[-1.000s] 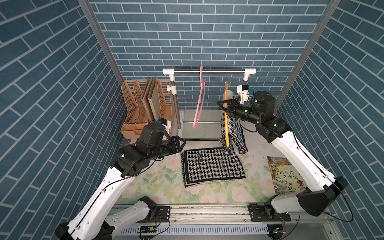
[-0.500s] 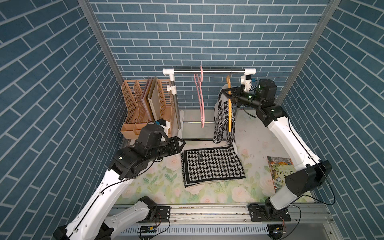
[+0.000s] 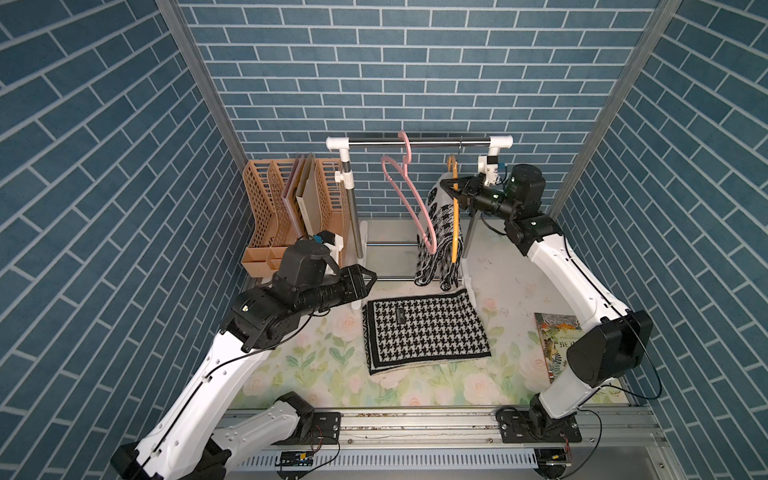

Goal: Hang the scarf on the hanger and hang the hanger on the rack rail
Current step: Place the hanger at the clothesline, then pick up the hanger from the clothesline.

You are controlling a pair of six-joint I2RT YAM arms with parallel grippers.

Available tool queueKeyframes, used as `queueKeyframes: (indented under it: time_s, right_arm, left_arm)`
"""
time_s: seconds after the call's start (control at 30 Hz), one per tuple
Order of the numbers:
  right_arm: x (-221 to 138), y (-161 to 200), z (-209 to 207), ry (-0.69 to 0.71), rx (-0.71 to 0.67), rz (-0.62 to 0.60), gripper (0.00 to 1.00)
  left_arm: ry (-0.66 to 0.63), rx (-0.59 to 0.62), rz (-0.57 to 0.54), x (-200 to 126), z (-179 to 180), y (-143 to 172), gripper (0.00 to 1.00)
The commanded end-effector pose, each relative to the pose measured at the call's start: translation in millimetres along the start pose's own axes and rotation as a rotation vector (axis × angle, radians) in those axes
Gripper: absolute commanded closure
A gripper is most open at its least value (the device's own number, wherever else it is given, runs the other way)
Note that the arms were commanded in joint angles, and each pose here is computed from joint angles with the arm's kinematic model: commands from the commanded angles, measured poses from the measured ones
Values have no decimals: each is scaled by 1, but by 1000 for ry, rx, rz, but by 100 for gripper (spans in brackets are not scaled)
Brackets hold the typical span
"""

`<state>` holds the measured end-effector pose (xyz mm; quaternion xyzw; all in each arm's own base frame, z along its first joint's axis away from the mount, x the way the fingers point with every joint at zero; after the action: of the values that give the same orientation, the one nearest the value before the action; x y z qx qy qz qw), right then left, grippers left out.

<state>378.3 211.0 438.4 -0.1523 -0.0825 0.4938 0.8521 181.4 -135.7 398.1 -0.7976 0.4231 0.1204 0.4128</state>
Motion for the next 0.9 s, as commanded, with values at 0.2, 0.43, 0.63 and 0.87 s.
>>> queueKeyframes:
  time_s: [0.2,0.43,0.63,0.87]
  right_arm:
    - [-53,34,0,46,-109,-85,18]
    - [-100,63,-16,222,-180,-167,0]
    - [-149,92,-23,343,-251,-236,0]
    - [-165,109,-23,343,-270,-207,0]
  left_arm:
    - [64,-26,-221,-5,-54,-74,33]
    - [18,-85,-343,26,-83,-128,28]
    - [6,-135,-343,75,-90,-148,28]
    - [-10,-151,-281,120,-86,-149,18]
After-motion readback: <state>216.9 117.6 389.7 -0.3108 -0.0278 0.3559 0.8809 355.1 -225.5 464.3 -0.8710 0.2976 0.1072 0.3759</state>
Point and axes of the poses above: each gripper's point midway between its finger pads, its own x axis out along the fingers, its own z axis along the line the jaws close on, y = z × x, the point moved 8 cm from there along -x, back along the fingers, and after that the axes turned 1 degree about x, right-handed, at the moved point
